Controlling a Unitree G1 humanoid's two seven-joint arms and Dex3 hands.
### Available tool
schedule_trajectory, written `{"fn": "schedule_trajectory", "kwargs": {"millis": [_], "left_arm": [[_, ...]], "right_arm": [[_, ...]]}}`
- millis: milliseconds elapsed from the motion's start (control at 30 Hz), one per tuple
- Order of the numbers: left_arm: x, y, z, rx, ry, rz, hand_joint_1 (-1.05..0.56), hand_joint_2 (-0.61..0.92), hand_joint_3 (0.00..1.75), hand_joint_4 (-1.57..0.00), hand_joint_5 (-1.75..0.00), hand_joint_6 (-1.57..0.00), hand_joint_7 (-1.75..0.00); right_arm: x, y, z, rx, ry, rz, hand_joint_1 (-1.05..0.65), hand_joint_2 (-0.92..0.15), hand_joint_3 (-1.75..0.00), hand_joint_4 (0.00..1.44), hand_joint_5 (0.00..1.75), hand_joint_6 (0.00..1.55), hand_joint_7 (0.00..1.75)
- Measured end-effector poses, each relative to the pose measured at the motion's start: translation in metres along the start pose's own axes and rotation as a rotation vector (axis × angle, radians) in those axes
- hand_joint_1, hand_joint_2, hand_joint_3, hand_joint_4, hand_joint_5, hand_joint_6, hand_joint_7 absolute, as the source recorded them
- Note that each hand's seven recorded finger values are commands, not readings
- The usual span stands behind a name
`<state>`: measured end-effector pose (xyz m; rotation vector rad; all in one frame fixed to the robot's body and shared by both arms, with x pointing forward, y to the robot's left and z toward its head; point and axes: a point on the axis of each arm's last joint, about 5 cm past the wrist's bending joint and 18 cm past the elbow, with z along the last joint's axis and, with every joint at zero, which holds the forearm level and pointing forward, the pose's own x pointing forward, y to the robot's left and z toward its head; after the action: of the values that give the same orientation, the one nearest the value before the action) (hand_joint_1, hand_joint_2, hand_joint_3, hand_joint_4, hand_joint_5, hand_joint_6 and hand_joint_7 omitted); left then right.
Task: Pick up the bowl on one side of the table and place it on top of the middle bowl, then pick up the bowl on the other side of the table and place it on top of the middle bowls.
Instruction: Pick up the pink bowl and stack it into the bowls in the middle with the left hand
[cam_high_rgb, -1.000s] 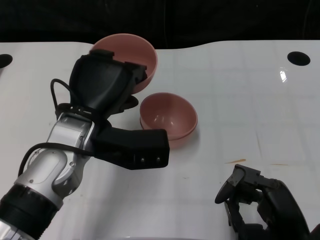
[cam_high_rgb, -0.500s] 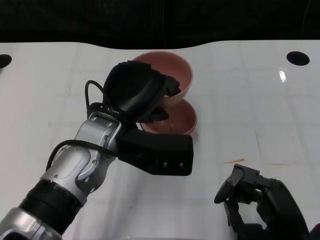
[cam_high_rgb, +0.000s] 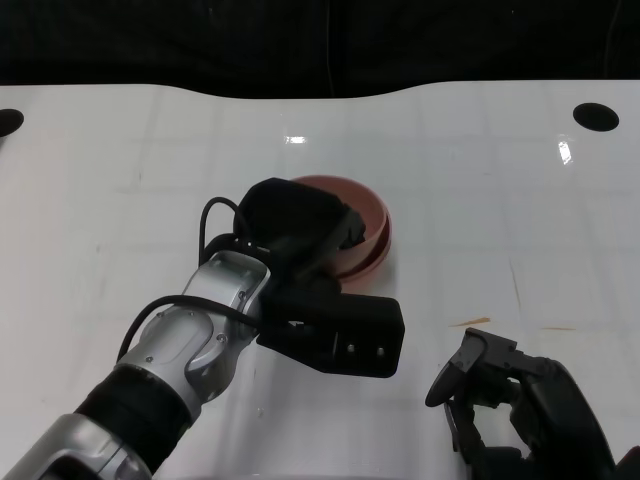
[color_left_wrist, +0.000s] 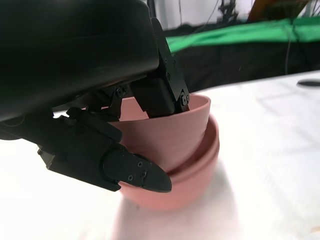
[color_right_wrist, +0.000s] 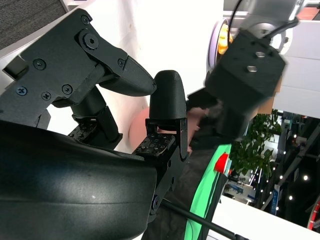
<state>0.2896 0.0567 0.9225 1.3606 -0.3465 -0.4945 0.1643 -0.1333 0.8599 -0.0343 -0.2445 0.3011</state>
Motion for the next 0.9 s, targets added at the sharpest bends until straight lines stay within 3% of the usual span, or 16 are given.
{"fn": "schedule_trajectory", "kwargs": {"millis": [33,67,100,167,200,300,367,633,900], "left_arm": [[0.0,-0.003,0.0,0.015,0.005,-0.019,-0.4,0.92,0.32,-0.6,-0.93,-0.87,-0.07],[0.001,-0.005,0.0,0.037,0.007,-0.035,-0.42,0.92,0.33,-0.57,-0.82,-0.83,-0.04],[0.001,-0.006,0.0,0.063,0.013,-0.051,-0.51,0.92,0.35,-0.45,-0.6,-0.65,-0.02],[0.002,-0.009,0.0,0.108,0.026,-0.085,-0.55,0.92,0.36,-0.41,-0.45,-0.56,-0.01],[0.002,-0.009,0.001,0.13,0.03,-0.097,-0.66,0.92,0.44,-0.26,-0.35,-0.42,0.0],[0.003,-0.01,0.003,0.166,0.035,-0.112,-0.79,0.92,0.55,-0.07,-0.26,-0.25,0.0],[0.003,-0.01,0.004,0.173,0.032,-0.117,-0.81,0.92,0.57,-0.02,-0.24,-0.2,0.0],[0.001,-0.002,0.005,0.162,-0.008,-0.044,-0.83,0.92,0.57,0.0,-0.08,-0.12,-0.01],[-0.015,-0.001,0.001,0.082,-0.033,0.032,-0.81,0.92,0.56,-0.02,-0.08,-0.14,-0.02]], "right_arm": [[0.0,0.0,0.0,0.0,0.0,0.0,-0.19,-0.45,-1.28,0.88,1.74,0.79,1.43],[0.0,0.0,0.0,0.0,-0.001,0.0,-0.19,-0.45,-1.27,0.88,1.74,0.79,1.43],[0.0,0.0,0.0,0.001,-0.001,0.001,-0.19,-0.46,-1.27,0.88,1.74,0.79,1.43],[0.0,0.0,0.0,0.001,-0.001,0.001,-0.19,-0.46,-1.26,0.88,1.74,0.8,1.43],[0.0,0.0,0.0,0.001,-0.001,0.001,-0.19,-0.46,-1.26,0.88,1.74,0.8,1.43],[0.0,0.0,0.0,0.001,-0.001,0.001,-0.19,-0.47,-1.25,0.88,1.74,0.8,1.43],[0.0,0.0,0.0,0.001,-0.001,0.001,-0.19,-0.47,-1.25,0.88,1.74,0.8,1.43],[0.001,0.0,0.0,-0.001,-0.003,0.002,-0.19,-0.46,-1.25,0.87,1.73,0.8,1.43],[0.001,-0.001,0.0,-0.002,-0.004,0.0,-0.19,-0.47,-1.25,0.87,1.73,0.8,1.44]]}}
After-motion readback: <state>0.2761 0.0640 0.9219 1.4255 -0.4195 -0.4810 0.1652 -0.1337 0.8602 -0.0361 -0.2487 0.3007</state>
